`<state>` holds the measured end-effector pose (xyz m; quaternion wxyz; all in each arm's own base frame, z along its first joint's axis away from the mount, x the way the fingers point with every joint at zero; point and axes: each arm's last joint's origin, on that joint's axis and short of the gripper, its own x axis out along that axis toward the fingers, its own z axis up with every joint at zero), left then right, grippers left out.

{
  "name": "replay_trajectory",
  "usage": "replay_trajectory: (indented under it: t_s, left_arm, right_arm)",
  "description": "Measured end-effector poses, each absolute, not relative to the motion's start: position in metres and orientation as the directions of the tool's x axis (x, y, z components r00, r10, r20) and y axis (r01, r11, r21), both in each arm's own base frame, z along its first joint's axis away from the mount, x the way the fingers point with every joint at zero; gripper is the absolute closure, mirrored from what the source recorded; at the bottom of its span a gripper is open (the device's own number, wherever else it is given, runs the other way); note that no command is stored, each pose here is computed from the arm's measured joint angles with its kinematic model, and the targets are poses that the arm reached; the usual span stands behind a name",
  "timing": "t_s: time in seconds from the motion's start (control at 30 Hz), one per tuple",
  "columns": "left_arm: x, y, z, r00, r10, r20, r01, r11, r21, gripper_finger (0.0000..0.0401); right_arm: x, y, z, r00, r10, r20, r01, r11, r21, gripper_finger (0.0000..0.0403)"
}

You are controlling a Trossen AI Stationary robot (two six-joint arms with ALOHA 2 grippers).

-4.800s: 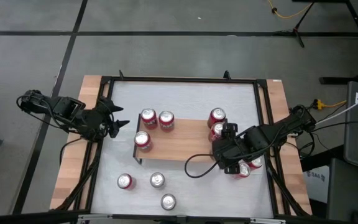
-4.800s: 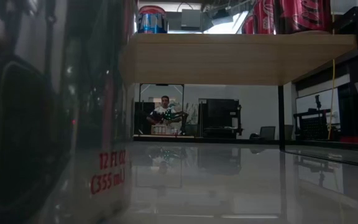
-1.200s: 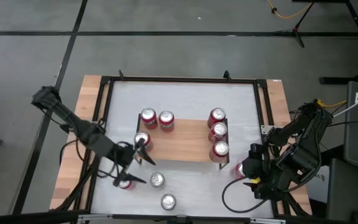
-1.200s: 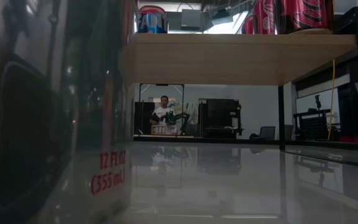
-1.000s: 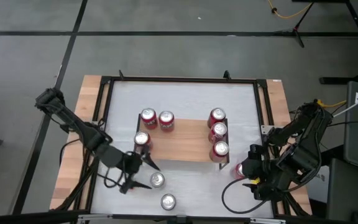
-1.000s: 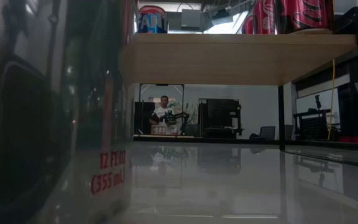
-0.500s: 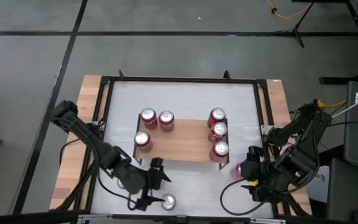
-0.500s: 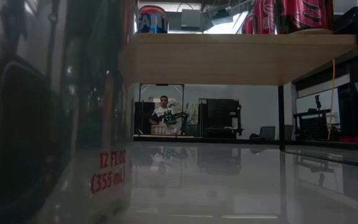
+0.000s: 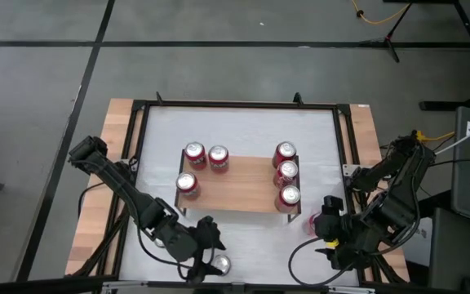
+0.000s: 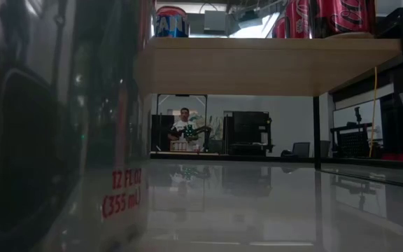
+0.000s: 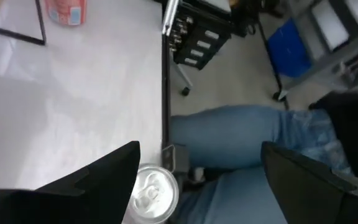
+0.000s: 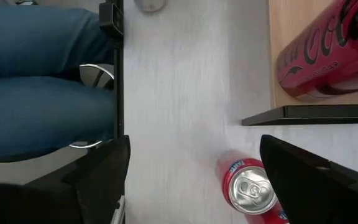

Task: Place canned beverage on shelf
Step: Put the silver soda can on the shelf

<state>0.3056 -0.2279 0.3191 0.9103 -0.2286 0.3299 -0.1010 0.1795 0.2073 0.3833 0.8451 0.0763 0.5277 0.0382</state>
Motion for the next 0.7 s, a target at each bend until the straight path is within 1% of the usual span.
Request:
replay_trajectory:
  t_s: [0.13,0.3,0.57,0.7]
  left_arm:
    - [0.31,-0.229,0.321,0.808,-0.289,-0.513,-0.059,0.828,-0.558,0.0073]
    - [0.313,-0.231,0.319,0.819,-0.284,-0.498,-0.063,0.819,-0.57,0.0074]
    - [0.3,-0.251,0.313,0.828,-0.247,-0.503,-0.052,0.86,-0.508,0.0096]
    - [0.291,-0.259,0.311,0.839,-0.205,-0.503,-0.066,0.881,-0.468,0.0108]
  right_arm:
    - [0.179,0.207,0.383,0.44,0.145,-0.886,0.016,0.985,0.169,0.0056]
    - [0.179,0.207,0.383,0.44,0.145,-0.886,0.016,0.986,0.169,0.0056]
    - [0.179,0.207,0.383,0.439,0.145,-0.887,0.015,0.986,0.168,0.0056]
    - [0.179,0.207,0.383,0.439,0.144,-0.887,0.015,0.986,0.167,0.0056]
